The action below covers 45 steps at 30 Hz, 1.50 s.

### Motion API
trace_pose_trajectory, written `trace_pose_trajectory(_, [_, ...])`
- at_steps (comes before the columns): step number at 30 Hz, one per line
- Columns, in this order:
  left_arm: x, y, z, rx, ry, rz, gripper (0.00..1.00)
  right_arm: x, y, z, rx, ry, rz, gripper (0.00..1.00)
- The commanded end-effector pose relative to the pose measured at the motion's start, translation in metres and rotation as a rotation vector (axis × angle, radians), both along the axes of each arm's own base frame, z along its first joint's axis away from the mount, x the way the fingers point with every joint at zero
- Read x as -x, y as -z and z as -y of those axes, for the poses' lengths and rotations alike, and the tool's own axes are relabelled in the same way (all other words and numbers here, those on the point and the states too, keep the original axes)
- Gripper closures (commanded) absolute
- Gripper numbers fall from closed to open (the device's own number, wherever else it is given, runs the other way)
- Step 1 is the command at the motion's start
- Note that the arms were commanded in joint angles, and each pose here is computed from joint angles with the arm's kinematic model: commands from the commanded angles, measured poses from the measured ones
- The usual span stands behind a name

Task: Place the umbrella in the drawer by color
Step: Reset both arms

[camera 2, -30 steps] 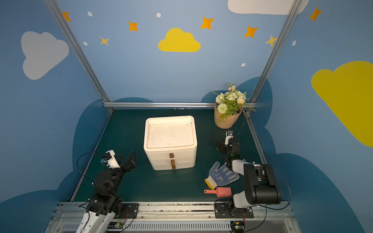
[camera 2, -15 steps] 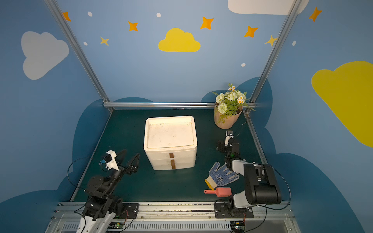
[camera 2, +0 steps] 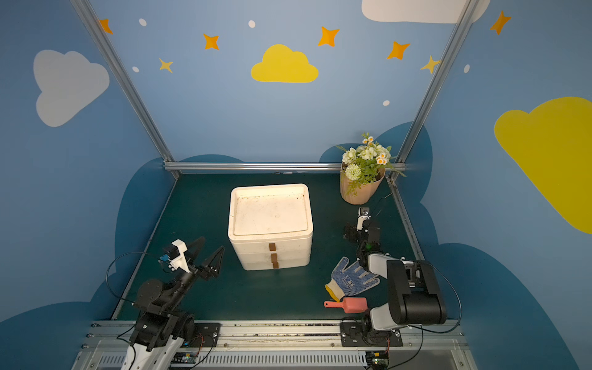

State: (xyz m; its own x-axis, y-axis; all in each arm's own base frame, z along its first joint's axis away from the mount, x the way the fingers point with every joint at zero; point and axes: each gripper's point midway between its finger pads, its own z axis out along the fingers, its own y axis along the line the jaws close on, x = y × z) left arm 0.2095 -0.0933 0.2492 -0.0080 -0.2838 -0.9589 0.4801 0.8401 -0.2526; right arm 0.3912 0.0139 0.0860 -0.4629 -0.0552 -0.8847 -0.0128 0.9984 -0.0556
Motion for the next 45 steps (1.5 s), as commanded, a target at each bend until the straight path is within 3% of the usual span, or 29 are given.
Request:
trace_pose_trajectory(1, [0.0067, -0.0176, -0.0004, -0.01, 0.004, 0.058, 0.0, -0.0013, 0.0001, -0.0012, 0.0, -0.003, -0.007, 0.02])
trace_pose_trajectory(45, [0.0074, -0.0146, 0.0025, -0.013, 0.023, 0.05, 0.0, -0.0013, 0.0003, -0.0014, 0.0, -0.003, -0.007, 0.02])
